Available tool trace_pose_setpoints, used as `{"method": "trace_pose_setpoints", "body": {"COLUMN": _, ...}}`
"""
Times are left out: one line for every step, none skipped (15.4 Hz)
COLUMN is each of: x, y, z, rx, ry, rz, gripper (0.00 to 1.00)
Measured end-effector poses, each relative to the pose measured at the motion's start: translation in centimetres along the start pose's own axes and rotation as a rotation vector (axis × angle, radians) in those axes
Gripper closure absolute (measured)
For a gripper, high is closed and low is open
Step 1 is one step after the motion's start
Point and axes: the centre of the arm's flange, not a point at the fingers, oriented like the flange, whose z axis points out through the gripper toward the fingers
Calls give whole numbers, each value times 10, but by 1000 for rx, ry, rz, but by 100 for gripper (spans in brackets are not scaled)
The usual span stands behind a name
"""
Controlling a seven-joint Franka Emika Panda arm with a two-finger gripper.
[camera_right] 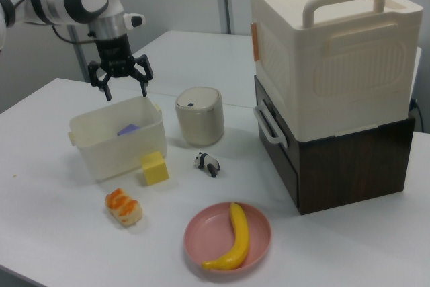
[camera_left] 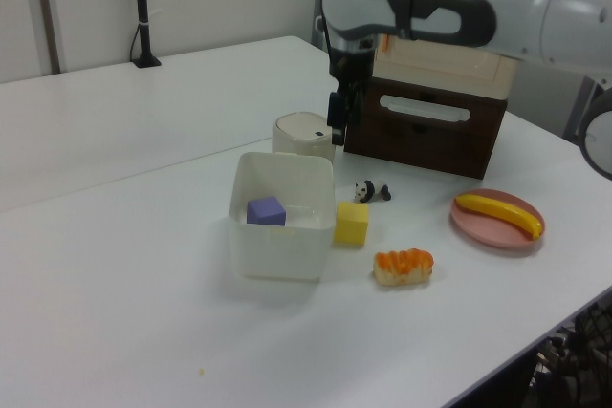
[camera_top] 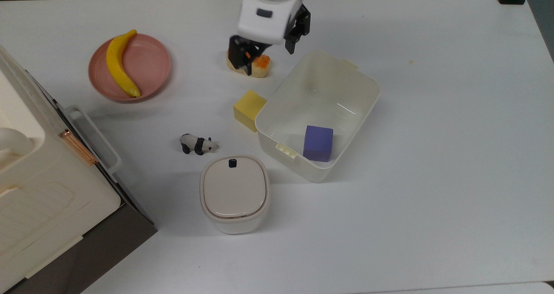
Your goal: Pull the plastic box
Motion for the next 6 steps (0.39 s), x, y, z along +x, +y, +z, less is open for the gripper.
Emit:
{"method": "trace_pose_setpoints", "body": {"x": -5, "y": 5, "z": -6, "rx": 0, "ry": 11, "rz": 89, "gripper": 0}}
{"method": "trace_pose_setpoints", "body": {"x": -10, "y": 12, "z": -13, "rx": 4, "ry": 24, "rz": 180, "gripper": 0}}
{"method": "trace_pose_setpoints", "body": {"x": -17, "y": 18, "z": -20, "rx": 10, "ry": 37, "rz": 277, "gripper": 0}}
{"method": "trace_pose_setpoints", "body": {"x": -23, "y": 24, "z": -28, "rx": 18, "ry": 51, "rz": 374, "gripper": 0}}
{"method": "trace_pose_setpoints", "body": {"x": -28, "y": 28, "z": -35, "rx": 26, "ry": 64, "rz": 469, "gripper": 0}}
{"method": "trace_pose_setpoints", "body": {"x": -32, "y": 30, "z": -41, "rx": 31, "ry": 74, "rz": 550, "gripper": 0}}
